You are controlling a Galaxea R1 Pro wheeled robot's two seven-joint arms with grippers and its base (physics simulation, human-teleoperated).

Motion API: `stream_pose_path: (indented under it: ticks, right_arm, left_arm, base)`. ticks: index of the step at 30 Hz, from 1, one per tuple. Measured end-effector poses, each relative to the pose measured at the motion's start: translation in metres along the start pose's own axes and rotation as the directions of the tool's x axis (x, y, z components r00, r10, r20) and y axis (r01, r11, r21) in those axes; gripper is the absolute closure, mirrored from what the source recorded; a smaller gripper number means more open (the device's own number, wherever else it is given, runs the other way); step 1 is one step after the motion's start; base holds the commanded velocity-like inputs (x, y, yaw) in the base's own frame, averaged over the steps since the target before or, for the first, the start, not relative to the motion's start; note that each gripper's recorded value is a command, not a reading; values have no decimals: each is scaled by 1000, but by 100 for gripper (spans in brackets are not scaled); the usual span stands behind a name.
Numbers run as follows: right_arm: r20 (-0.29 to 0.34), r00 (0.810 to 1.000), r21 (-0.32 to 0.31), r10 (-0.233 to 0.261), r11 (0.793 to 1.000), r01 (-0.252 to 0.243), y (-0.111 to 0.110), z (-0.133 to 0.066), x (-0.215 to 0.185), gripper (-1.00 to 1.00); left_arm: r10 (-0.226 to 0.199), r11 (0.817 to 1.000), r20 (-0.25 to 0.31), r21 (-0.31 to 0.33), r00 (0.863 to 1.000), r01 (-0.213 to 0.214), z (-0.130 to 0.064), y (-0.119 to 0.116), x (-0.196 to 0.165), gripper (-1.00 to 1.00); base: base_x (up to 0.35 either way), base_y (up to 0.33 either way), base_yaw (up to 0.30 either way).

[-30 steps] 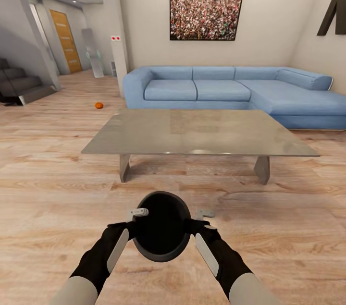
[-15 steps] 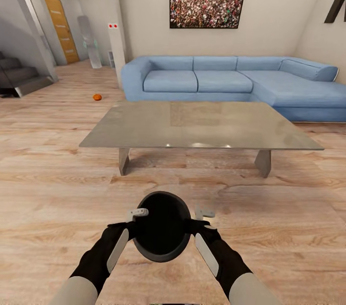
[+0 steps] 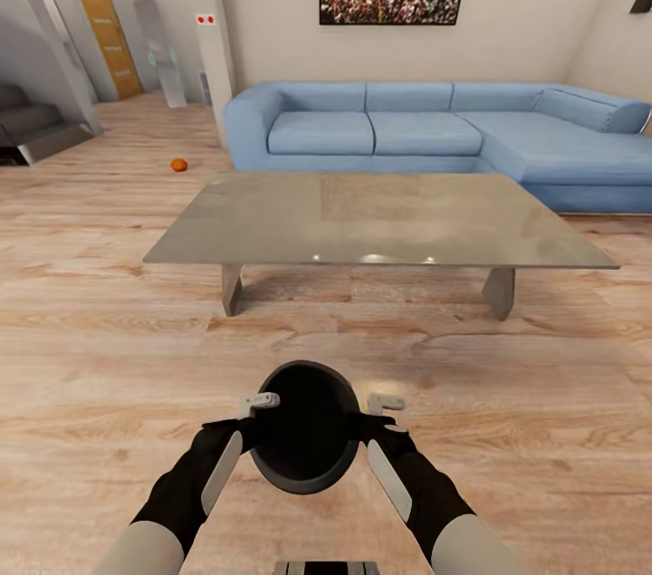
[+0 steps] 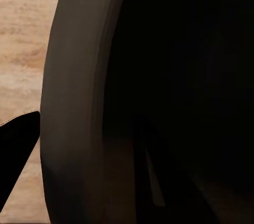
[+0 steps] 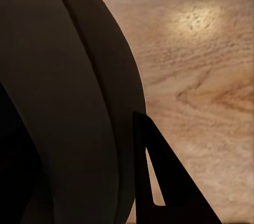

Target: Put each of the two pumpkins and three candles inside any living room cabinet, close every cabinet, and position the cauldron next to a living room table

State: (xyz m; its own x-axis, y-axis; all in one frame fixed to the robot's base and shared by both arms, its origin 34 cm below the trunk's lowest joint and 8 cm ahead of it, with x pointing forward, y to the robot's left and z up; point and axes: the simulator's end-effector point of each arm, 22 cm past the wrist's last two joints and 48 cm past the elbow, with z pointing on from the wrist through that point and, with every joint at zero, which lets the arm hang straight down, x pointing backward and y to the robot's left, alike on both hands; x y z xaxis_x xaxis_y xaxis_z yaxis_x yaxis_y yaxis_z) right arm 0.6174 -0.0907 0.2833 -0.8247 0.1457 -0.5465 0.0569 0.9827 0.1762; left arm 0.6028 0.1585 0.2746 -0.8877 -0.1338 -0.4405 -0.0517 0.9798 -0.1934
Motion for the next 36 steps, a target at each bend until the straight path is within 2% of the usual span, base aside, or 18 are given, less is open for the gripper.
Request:
stream_pose_path:
  ticks: [9,36]
  right_arm:
    - [-11,1000,2,1,1000,-1,-1,4,6,100]
    - [-10,1000,1,2,1000,-2,-1,4,5,100]
  left_arm:
    - [-1,1000,-11,-2,1000,1,4,1,5,100]
    - [1,1000,-10,-2,1000,-1,4,1,4,100]
  base:
    - [20,0,0]
    - [245,0,0]
